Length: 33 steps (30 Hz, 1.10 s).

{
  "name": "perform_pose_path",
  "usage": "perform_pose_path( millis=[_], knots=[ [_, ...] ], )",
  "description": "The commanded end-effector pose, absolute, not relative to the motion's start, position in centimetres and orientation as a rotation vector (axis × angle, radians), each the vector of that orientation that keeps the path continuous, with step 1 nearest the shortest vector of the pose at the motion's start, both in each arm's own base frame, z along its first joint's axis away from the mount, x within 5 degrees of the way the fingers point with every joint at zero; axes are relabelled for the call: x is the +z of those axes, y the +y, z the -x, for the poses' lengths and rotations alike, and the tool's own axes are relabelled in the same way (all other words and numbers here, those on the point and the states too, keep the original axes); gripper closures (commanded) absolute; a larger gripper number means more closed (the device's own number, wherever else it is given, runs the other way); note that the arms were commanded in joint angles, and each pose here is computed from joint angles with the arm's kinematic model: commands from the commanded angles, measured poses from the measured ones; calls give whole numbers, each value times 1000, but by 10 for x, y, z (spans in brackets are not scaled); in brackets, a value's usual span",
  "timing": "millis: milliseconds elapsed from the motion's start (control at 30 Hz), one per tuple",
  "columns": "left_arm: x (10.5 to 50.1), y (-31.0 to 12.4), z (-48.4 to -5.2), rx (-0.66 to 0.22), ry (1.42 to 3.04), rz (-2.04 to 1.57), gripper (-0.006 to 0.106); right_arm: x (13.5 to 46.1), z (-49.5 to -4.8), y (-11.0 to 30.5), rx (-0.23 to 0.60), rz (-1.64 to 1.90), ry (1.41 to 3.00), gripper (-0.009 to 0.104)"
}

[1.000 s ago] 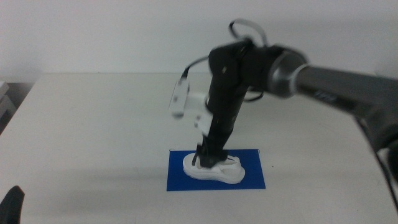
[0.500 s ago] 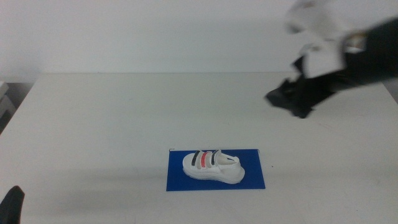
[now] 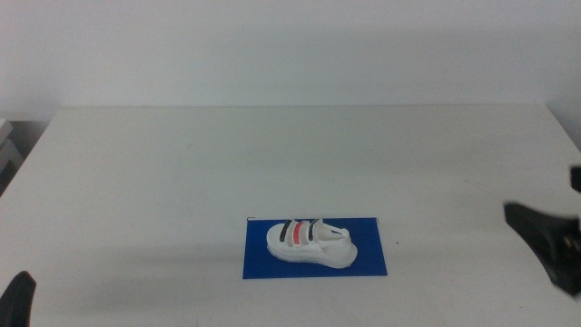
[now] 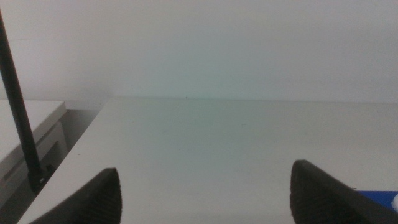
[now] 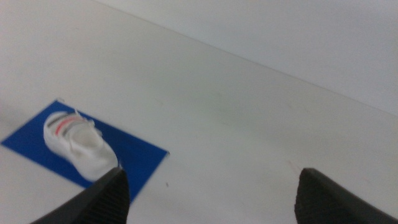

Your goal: Use one arm to grab the shoe from the table and place it on the mat.

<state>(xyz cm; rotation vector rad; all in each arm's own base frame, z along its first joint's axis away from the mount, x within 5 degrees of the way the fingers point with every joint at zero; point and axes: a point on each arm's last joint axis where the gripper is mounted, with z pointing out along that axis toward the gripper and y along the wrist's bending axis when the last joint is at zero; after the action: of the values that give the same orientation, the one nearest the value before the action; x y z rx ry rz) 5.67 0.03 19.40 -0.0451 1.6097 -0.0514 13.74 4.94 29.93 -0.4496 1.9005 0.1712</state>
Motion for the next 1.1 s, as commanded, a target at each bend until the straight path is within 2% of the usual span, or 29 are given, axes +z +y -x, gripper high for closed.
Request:
perform_pose_path(
  millis=[0, 100, 500, 933, 1067],
  knots=[
    [199, -1, -56, -70, 1526, 36, 8, 306, -127, 43, 133, 425, 1779, 25],
    [199, -1, -56, -70, 1526, 36, 8, 294, -108, 36, 110, 437, 1738, 25],
    [199, -1, -56, -70, 1526, 36, 8, 247, -59, 20, 121, 400, 1604, 25],
    [199, -1, -56, -70, 1529, 36, 8, 191, -52, 18, 124, 388, 1573, 25],
    [199, -1, -56, -70, 1527, 36, 8, 193, -52, 18, 124, 382, 1551, 25]
  ],
)
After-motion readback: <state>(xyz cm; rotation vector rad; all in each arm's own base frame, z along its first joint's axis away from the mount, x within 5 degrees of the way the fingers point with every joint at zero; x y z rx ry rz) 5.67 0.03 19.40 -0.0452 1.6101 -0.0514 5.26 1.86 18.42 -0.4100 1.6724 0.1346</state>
